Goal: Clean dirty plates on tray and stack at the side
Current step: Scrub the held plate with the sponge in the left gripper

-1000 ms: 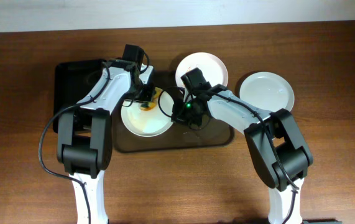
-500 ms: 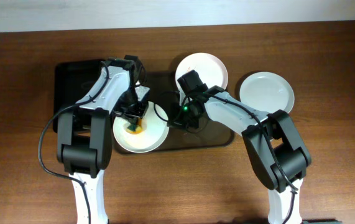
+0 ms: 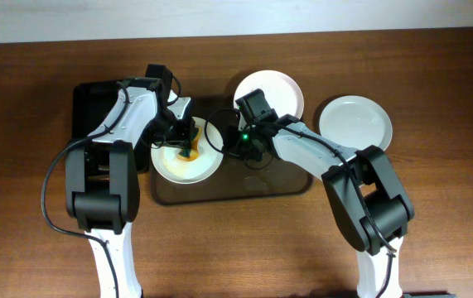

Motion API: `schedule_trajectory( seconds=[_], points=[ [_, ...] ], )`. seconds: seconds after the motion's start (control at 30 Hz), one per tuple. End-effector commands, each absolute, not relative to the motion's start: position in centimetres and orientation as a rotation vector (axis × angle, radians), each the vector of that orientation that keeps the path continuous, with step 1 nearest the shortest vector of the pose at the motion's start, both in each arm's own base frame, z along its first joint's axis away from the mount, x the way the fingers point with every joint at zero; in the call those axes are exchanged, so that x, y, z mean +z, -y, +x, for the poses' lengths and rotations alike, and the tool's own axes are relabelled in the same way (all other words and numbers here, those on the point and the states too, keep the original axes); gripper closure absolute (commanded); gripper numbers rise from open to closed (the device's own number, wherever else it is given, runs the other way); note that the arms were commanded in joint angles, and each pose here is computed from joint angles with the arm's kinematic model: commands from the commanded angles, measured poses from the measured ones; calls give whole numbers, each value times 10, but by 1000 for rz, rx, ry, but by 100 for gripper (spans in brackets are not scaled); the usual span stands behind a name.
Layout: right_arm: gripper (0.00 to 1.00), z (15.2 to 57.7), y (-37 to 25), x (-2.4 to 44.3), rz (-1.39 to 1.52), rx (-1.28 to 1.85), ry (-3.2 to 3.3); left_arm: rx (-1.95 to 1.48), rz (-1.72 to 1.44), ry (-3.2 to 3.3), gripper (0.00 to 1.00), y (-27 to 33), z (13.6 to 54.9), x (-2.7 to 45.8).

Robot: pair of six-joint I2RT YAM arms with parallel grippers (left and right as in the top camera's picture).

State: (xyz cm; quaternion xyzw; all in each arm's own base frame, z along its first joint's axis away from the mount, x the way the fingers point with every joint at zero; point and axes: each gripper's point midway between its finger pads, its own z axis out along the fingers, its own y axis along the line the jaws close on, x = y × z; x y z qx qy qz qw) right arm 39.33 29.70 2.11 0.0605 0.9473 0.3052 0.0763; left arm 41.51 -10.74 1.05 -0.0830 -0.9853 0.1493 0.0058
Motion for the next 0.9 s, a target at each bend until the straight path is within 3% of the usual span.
schedule_trajectory(
  seconds=[0.0, 0.07, 0.17, 0.2, 0.27, 0.3, 0.57, 0.67, 0.7, 0.8, 0.87],
  points=[
    [95, 397, -288, -2, 252, 823, -2857, 403, -205, 3047, 99, 97, 408, -10],
    [82, 400, -290, -4, 250, 832, -2844, 403, -205, 3047, 99, 97, 408, -10],
    [77, 402, -291, -13, 287, 840, -2845, 404, -204, 3046, 100, 97, 408, -10],
    [78, 402, -292, -14, 292, 846, -2847, 405, -204, 3045, 100, 97, 408, -10],
    [93, 402, -294, -13, 287, 864, -2847, 405, -204, 3045, 99, 97, 408, -10],
    [96, 400, -295, -13, 282, 880, -2851, 411, -204, 3044, 100, 98, 408, -10],
    [96, 396, -299, -11, 270, 922, -2862, 855, -407, 2985, 100, 141, 410, 9],
    [96, 396, -299, -11, 271, 920, -2865, 638, -257, 3130, 99, 113, 437, -3],
    [96, 396, -299, -11, 272, 920, -2866, 332, -74, 3212, 100, 80, 448, -12],
    [96, 395, -298, -12, 275, 916, -2872, -165, 158, 3200, 99, 26, 440, -15],
    [96, 395, -298, -12, 275, 916, -2872, -269, 148, 3134, 99, 14, 425, -14]
  ],
)
